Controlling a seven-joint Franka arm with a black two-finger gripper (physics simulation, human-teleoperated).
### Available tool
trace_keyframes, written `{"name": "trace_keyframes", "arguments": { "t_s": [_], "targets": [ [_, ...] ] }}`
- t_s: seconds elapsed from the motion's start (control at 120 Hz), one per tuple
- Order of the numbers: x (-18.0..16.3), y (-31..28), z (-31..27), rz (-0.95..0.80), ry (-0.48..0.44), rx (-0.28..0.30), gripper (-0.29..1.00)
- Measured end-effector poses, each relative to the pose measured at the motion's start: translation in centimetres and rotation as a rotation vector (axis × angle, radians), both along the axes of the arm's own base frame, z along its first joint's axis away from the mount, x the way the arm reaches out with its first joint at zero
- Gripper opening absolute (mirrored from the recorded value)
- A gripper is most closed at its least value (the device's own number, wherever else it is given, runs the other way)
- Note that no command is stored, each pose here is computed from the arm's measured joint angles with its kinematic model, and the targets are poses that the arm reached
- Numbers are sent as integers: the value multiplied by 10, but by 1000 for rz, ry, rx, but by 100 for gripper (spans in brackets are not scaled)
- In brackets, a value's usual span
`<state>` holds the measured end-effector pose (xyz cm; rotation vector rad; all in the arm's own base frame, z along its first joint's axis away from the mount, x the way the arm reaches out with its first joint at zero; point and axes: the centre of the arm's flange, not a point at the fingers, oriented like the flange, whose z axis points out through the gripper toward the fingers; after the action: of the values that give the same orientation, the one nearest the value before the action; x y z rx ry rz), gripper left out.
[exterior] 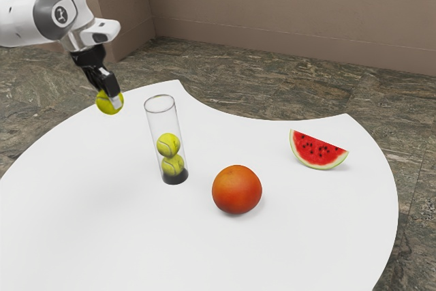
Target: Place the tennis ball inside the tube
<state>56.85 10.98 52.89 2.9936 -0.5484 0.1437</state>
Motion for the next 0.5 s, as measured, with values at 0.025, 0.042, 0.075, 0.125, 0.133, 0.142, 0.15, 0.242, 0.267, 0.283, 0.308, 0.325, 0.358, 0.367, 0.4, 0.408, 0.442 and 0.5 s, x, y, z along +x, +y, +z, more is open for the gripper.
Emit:
{"name": "trace_keyframes", "arguments": {
  "t_s": [0.025,0.042,0.075,0.125,0.133,0.142,0.15,0.242,0.267,0.283,0.308,0.325,0.358,0.367,0.4,0.408,0.442,0.5],
  "targets": [
    [1,-2,4,-5,-1,0,35],
    [2,-4,6,-9,0,0,35],
    [5,-7,9,-17,1,0,35],
    [12,-12,11,-30,5,0,36],
    [13,-13,11,-32,6,0,36],
    [15,-15,12,-35,6,0,36],
    [16,-16,12,-38,6,0,36],
    [31,-31,12,-70,12,1,36],
    [35,-35,12,-78,12,1,36],
    [37,-38,13,-83,11,1,35],
    [40,-40,13,-88,11,1,35],
    [42,-42,13,-91,10,1,35],
    [47,-44,12,-96,10,1,35],
    [48,-44,12,-97,10,1,35],
    [52,-45,11,-100,11,1,35],
    [54,-45,10,-101,11,1,35],
    [59,-46,8,-103,12,0,35],
    [66,-50,5,-110,14,-3,35]
  ]
}}
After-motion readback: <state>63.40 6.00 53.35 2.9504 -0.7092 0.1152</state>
